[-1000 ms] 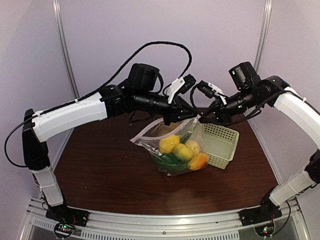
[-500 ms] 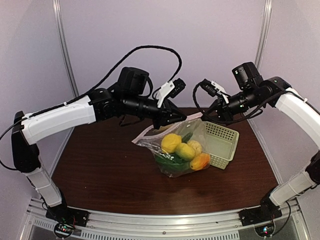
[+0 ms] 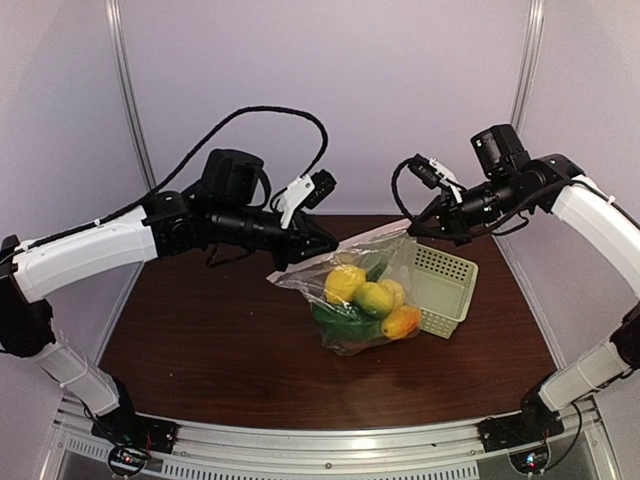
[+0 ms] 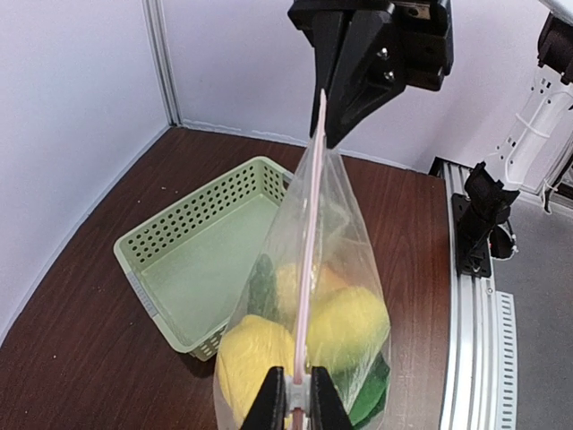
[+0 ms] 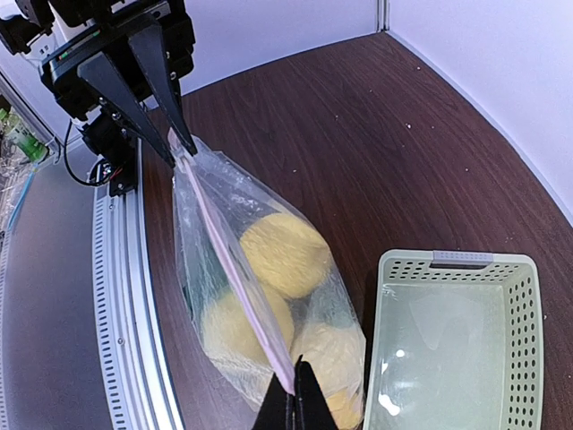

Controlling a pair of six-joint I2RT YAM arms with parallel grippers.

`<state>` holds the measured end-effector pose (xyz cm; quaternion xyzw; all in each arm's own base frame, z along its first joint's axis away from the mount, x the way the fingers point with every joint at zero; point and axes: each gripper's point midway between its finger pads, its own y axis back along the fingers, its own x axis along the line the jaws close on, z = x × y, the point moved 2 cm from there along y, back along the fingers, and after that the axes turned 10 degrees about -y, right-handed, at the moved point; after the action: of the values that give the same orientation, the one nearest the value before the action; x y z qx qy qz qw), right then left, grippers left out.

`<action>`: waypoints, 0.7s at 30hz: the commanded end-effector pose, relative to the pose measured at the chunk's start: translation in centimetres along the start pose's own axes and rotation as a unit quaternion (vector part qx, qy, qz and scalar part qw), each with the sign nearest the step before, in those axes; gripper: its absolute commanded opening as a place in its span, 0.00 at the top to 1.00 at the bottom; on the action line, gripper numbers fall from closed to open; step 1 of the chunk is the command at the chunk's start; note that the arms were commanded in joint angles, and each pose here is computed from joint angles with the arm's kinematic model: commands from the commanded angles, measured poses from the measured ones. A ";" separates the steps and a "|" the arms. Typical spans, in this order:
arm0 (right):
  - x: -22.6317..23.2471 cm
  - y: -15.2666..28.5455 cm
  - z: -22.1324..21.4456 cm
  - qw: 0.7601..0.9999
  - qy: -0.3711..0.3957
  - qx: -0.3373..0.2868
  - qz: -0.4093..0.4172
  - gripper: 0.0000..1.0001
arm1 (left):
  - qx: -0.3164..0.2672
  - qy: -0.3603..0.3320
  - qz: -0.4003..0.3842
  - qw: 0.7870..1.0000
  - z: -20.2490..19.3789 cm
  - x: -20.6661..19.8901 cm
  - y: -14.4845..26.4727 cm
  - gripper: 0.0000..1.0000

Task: Place the food in the zip-top bag and seal the zipper
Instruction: Zip the zipper of the food storage bag.

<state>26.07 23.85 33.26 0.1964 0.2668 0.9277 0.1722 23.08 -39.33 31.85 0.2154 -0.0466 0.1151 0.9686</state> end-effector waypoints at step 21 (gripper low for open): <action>-3.8 1.9 0.2 0.998 -0.019 -0.022 -0.062 1.00 | 0.076 0.029 0.092 0.992 -6.9 1.5 5.4 1.00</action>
<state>27.59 22.06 32.90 0.2089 0.2615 0.9206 0.2013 23.10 -33.70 29.59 0.2433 -0.0408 0.1800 0.9522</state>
